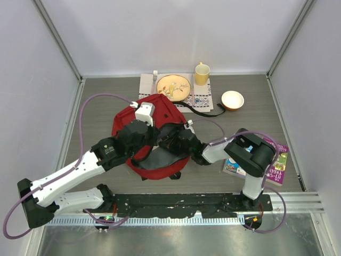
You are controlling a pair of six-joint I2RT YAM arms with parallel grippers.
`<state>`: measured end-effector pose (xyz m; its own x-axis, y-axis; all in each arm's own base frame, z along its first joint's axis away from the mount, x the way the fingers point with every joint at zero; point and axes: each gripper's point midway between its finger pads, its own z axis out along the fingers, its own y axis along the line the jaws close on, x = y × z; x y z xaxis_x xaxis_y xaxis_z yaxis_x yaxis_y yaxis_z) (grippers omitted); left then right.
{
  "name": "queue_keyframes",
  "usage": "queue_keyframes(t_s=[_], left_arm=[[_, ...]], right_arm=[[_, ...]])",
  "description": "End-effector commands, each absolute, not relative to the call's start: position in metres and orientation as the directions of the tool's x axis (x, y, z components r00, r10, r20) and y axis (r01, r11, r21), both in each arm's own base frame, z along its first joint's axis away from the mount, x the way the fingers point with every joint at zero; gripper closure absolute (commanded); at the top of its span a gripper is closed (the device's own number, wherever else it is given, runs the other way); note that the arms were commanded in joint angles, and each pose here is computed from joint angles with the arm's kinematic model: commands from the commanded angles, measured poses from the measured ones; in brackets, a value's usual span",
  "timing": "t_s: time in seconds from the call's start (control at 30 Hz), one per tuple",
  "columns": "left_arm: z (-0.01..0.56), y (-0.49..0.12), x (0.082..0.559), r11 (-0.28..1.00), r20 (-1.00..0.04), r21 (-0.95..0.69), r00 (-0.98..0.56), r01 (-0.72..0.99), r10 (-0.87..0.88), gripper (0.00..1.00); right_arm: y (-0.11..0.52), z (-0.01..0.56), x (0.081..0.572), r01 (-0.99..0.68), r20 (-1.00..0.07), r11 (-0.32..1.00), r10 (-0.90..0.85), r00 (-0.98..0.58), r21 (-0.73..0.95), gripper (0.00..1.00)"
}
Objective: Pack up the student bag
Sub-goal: Place the book in the student bag, then pick up the book from the center of the board.
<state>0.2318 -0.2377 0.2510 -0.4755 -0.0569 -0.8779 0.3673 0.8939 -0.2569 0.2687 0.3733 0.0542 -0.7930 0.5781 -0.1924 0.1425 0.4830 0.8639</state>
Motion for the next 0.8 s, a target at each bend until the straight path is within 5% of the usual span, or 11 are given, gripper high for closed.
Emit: queue_keyframes(t_s=[0.0, 0.07, 0.3, 0.4, 0.47, 0.57, 0.77], left_arm=[[0.267, -0.245, 0.237, 0.877, -0.885, -0.308, -0.45, 0.37, -0.121, 1.0], [0.264, -0.243, 0.237, 0.881, -0.882, -0.303, -0.456, 0.364, -0.115, 1.0], [0.247, -0.229, 0.238, 0.913, -0.872, -0.279, -0.476, 0.299, -0.111, 1.0], [0.241, -0.221, 0.235, 0.918, -0.865, -0.288, -0.485, 0.273, -0.128, 0.99], [0.235, -0.223, 0.227, 0.908, -0.846, -0.301, -0.522, 0.292, -0.112, 0.85], [0.225, -0.229, 0.214, 0.883, -0.813, -0.338, -0.574, 0.325, -0.1, 0.44], [0.243, -0.247, 0.204, 0.807, -0.797, -0.454, -0.577, 0.378, -0.178, 0.2]], right_arm=[[0.41, 0.107, 0.277, 0.0, -0.192, 0.33, 0.55, -0.813, 0.944, 0.97], [0.407, 0.108, 0.274, -0.029, -0.229, 0.359, 0.529, -0.817, 0.933, 0.93], [0.327, 0.106, 0.25, -0.057, -0.434, 0.594, 0.515, -0.74, 0.802, 0.52], [0.284, 0.11, 0.231, -0.044, -0.499, 0.686, 0.482, -0.72, 0.727, 0.46], [0.254, 0.113, 0.217, -0.016, -0.52, 0.727, 0.476, -0.709, 0.686, 0.44], [0.213, 0.123, 0.206, 0.038, -0.554, 0.747, 0.525, -0.647, 0.664, 0.33], [0.113, 0.142, 0.207, 0.3, -0.648, 0.758, 0.652, -0.394, 0.58, 0.13]])
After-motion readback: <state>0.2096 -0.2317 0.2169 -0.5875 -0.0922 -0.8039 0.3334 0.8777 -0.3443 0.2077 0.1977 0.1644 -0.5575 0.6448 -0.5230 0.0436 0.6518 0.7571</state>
